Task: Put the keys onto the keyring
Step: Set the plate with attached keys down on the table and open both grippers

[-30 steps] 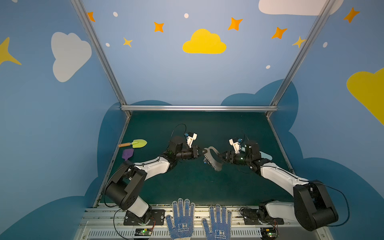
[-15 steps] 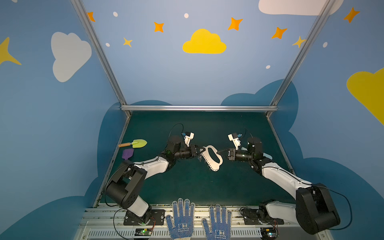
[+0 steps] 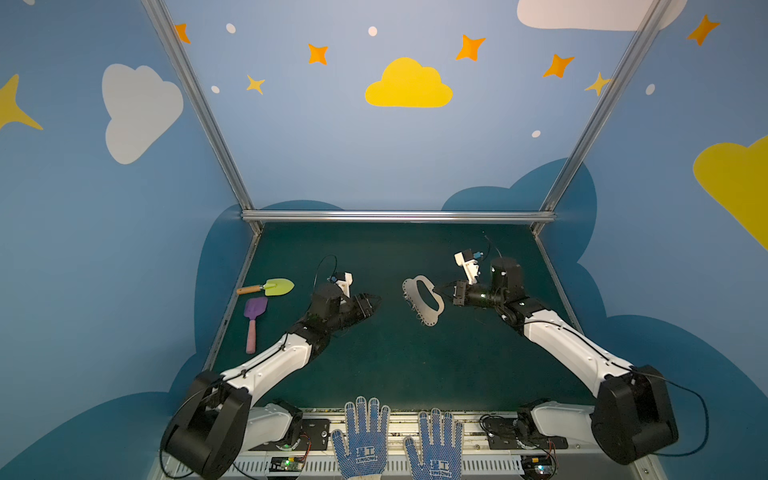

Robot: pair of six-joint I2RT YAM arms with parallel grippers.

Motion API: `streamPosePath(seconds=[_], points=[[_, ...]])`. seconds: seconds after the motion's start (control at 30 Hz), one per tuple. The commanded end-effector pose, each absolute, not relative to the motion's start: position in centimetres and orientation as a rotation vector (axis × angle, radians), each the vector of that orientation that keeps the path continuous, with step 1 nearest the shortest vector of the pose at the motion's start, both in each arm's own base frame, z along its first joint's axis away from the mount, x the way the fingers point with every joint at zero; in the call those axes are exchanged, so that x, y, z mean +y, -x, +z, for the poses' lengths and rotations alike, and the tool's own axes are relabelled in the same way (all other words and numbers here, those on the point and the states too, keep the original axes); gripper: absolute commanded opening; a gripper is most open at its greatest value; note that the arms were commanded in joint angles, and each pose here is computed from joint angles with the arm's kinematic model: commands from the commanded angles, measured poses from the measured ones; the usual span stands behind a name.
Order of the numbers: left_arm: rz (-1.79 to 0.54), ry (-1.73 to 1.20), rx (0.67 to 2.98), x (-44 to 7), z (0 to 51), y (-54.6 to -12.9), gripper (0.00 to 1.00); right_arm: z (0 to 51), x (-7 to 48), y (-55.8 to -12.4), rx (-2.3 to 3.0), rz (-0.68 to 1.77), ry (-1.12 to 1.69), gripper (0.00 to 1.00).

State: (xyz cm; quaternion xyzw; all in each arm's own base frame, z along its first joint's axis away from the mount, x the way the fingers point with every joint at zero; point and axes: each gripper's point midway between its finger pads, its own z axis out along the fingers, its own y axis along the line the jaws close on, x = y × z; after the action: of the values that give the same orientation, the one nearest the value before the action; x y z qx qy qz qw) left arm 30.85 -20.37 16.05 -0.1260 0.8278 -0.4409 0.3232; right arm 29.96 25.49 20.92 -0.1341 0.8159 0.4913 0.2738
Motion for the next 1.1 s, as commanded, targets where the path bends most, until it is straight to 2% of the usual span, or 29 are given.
streamPosePath(seconds=[0.0, 0.17, 0.27, 0.47, 0.83, 0.87, 0.9, 0.97, 1.07], points=[[-0.989, 0.405, 2.176, -17.6, 15.4, -30.4, 0.55, 20.9, 28.1, -30.6, 2.195, 1.348, 0.418, 0.00], [-0.983, 0.393, 2.149, -17.1, 16.5, -29.8, 0.56, 19.7, 32.5, -31.6, 2.197, 1.450, 0.453, 0.00], [-0.978, 0.388, 2.151, -17.0, 16.5, -29.7, 0.56, 17.1, 33.0, -33.0, 2.240, 1.421, 0.405, 0.00], [-0.974, 0.393, 2.161, -17.2, 16.2, -30.0, 0.57, 11.8, 30.8, -35.5, 2.301, 1.336, 0.266, 0.00], [-0.910, 0.424, 2.212, -16.9, 15.2, -30.7, 0.60, 7.3, 24.4, -37.2, 2.366, 1.117, 0.080, 0.00], [-0.898, 0.425, 2.220, -16.8, 15.0, -30.8, 0.61, 7.0, 23.9, -37.2, 2.387, 1.094, 0.062, 0.09], [-0.885, 0.426, 2.226, -16.8, 15.0, -30.9, 0.61, 6.6, 23.4, -37.1, 2.405, 1.074, 0.046, 0.23], [-0.854, 0.448, 2.245, -16.5, 14.6, -31.0, 0.63, 6.2, 22.1, -37.0, 2.426, 1.034, 0.006, 0.38], [-0.756, 0.493, 2.290, -15.5, 13.9, -31.2, 0.67, 6.1, 19.8, -36.7, 2.434, 0.964, -0.053, 0.48]])
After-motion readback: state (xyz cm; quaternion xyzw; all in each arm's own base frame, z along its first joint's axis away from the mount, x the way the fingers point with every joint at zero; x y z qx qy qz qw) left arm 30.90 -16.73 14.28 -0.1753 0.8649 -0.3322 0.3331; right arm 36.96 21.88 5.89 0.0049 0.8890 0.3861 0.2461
